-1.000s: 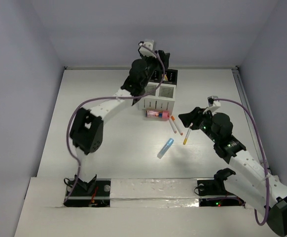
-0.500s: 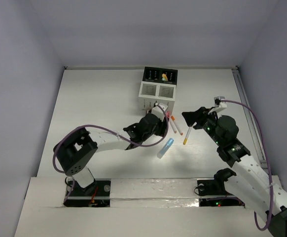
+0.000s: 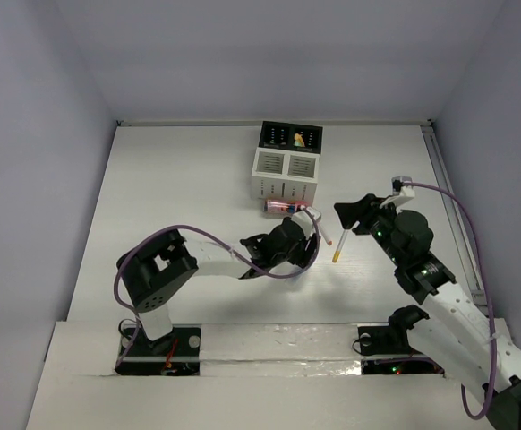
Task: Sort the stationery into containers
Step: Pick up the pen from the center of the board.
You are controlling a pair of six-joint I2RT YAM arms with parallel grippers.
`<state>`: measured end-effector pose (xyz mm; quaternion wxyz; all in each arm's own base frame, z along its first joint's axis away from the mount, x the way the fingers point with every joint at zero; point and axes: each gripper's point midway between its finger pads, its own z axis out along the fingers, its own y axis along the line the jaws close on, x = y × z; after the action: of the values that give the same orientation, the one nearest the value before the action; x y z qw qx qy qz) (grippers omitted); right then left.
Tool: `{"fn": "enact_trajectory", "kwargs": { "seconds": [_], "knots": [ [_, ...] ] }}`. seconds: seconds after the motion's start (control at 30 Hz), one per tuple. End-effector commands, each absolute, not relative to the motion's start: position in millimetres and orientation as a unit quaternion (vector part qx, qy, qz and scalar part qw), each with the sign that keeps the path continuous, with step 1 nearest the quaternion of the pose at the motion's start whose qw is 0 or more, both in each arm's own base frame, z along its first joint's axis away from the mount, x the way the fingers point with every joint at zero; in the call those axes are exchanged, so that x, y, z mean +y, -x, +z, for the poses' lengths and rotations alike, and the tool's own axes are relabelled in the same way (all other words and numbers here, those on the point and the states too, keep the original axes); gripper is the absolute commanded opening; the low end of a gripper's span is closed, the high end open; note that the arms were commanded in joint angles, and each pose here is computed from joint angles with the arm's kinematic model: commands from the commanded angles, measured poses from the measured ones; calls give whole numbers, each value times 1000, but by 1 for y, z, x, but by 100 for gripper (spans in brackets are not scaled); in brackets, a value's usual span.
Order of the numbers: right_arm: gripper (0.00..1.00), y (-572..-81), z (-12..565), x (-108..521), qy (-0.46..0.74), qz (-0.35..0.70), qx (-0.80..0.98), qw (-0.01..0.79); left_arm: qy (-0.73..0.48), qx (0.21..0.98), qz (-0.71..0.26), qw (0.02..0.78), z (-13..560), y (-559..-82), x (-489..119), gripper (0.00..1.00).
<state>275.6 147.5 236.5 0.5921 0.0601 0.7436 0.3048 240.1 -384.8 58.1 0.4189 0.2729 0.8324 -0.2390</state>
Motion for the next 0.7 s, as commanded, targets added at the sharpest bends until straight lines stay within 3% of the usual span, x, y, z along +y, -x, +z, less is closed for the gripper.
{"fn": "enact_trajectory", "kwargs": {
  "seconds": [0.0, 0.5, 0.57, 0.67],
  "knots": [
    [55, -277, 251, 144, -62, 301, 728, 612, -275, 829, -250, 419, 68, -241, -392, 55],
    [55, -276, 251, 146, -59, 306, 728, 611, -320, 844, -222, 368, 23, -230, -403, 55],
    [55, -276, 251, 146, -58, 306, 728, 610, -314, 849, -205, 372, 19, -235, -398, 52],
    [55, -276, 250, 146, -58, 307, 729, 610, -307, 850, -197, 380, 20, -239, -396, 36]
  ]
}}
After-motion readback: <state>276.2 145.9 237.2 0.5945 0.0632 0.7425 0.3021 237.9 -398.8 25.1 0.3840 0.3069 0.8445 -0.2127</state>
